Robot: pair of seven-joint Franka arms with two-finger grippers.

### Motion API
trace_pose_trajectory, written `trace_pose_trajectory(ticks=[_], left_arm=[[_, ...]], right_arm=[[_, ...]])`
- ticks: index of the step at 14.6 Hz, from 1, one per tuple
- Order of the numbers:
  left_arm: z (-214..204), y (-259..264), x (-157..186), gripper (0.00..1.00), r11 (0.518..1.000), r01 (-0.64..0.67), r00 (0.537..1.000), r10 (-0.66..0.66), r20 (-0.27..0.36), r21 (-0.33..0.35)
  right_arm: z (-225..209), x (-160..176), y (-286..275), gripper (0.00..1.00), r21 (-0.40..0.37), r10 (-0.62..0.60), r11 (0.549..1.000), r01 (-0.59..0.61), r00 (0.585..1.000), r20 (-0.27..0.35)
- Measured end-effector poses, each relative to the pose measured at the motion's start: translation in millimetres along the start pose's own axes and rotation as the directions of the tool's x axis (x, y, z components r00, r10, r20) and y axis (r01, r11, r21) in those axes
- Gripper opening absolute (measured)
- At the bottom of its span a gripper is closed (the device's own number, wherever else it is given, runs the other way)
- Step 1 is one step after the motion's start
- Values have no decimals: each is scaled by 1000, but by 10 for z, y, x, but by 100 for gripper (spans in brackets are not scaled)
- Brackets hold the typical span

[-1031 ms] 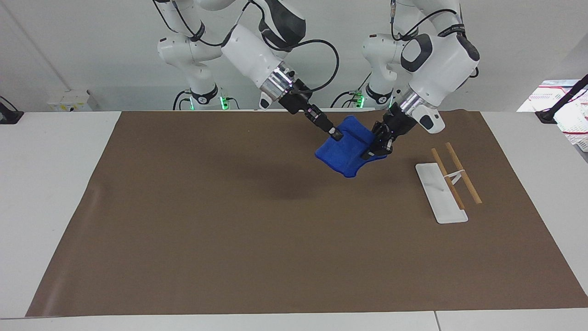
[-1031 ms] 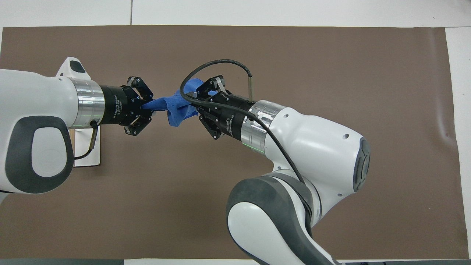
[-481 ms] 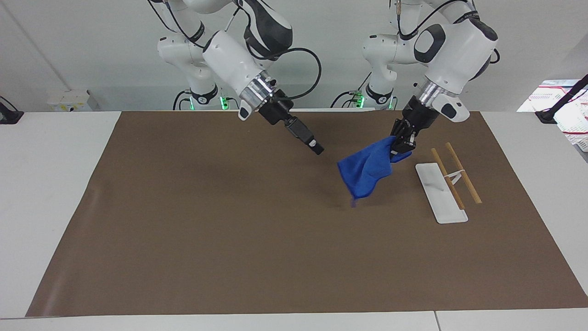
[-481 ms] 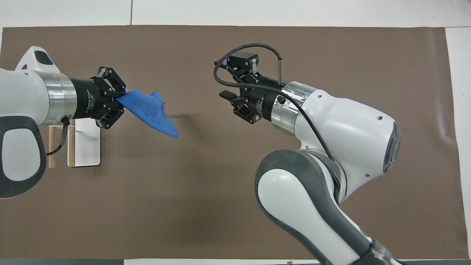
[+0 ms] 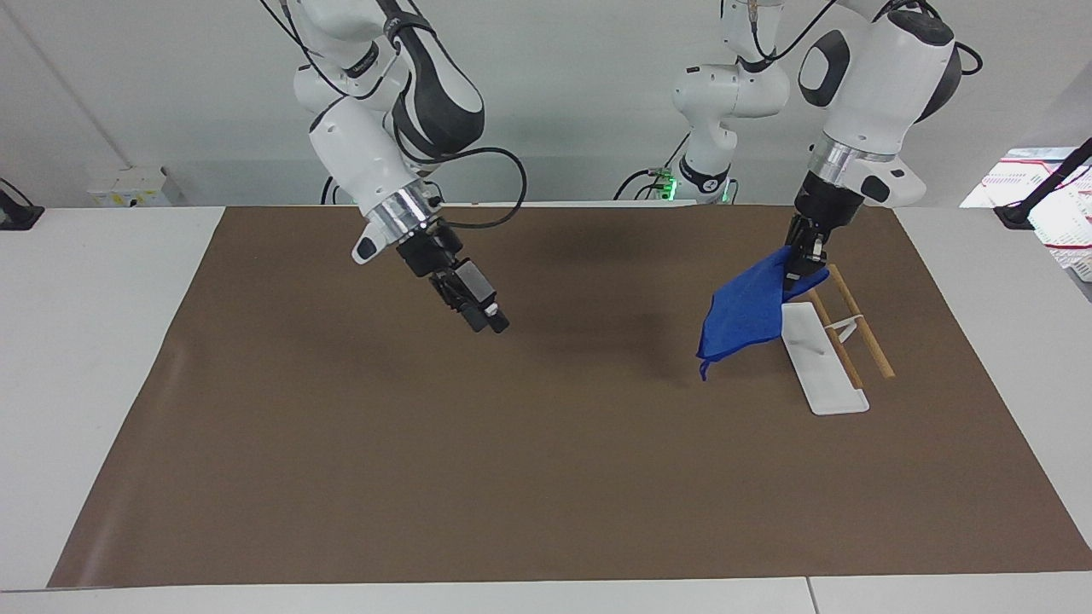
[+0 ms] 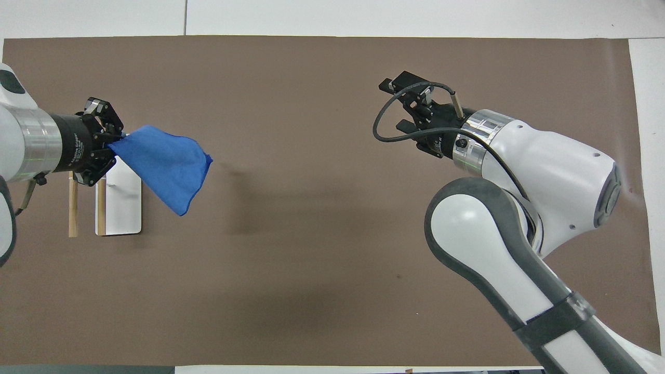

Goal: Right arm passes towel to left arm to hang
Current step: 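Move the towel over the rack with the left gripper while the right gripper retracts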

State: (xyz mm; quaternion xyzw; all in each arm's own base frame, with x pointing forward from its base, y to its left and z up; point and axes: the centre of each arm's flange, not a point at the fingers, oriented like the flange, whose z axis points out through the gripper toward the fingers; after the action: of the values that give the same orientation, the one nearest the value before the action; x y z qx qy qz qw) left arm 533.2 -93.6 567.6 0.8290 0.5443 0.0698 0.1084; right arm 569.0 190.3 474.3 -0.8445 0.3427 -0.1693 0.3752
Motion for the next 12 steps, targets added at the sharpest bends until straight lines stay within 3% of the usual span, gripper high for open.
trace_pose_trajectory(ticks=[2, 4, 7, 12], left_arm=[[25, -105, 138, 2, 1000, 0, 999, 1, -41, 29], [62, -210, 273, 2, 999, 20, 998, -17, -60, 42], [51, -315, 580, 2, 997, 73, 993, -73, -91, 0], [113, -521, 1104, 2, 982, 153, 974, -169, -149, -108]], right_arm=[[-51, 117, 185, 100, -55, -129, 990, 129, 992, 11], [-124, 235, 297, 100, -150, -273, 949, 278, 960, 54], [-243, 406, 421, 100, -310, -435, 831, 462, 887, 157], [-525, 610, 391, 100, -488, -507, 625, 609, 792, 339]])
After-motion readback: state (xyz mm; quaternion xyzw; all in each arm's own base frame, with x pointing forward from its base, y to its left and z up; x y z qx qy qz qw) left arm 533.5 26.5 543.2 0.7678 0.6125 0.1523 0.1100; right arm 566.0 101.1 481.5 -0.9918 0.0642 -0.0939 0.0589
